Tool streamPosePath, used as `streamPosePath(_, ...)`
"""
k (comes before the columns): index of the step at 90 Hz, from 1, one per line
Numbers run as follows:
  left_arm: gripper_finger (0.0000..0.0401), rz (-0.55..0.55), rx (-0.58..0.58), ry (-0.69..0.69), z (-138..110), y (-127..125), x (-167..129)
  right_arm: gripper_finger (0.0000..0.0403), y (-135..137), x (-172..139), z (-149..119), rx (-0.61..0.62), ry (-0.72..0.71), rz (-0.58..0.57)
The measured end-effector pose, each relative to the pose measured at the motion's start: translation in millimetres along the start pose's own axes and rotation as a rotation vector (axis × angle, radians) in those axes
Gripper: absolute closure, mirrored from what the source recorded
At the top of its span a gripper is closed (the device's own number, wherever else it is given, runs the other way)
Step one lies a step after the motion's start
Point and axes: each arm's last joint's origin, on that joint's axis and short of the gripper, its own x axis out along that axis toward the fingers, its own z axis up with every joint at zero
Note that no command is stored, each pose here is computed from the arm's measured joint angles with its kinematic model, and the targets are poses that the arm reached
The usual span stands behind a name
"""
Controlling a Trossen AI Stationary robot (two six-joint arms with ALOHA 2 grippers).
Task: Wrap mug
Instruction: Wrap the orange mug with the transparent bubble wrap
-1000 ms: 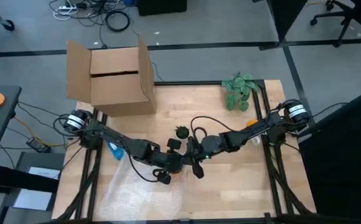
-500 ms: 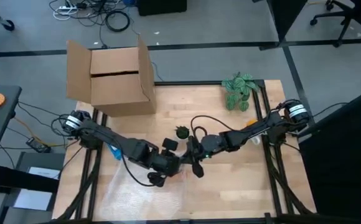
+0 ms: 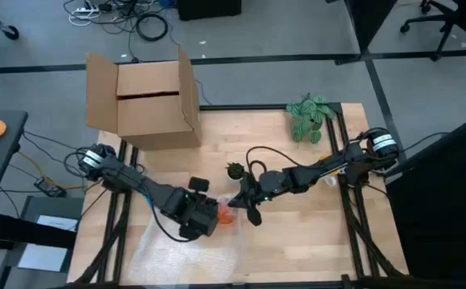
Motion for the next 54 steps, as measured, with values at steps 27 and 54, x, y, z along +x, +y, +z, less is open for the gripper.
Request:
streamPosePath(27, 0.0306, -0.012, -0.093, -0.213, -2.0, -27.2, 46.3, 0.0403, 0.8, 0.0, 0.6, -0.008, -0.009, 0.005)
streamPosePath(54, 0.0306, 0.019, -0.132, -0.372, 7.6, -1.2, 81.3, 0.0403, 3.7, 2.3, 8.2, 0.007, 0.081, -0.024)
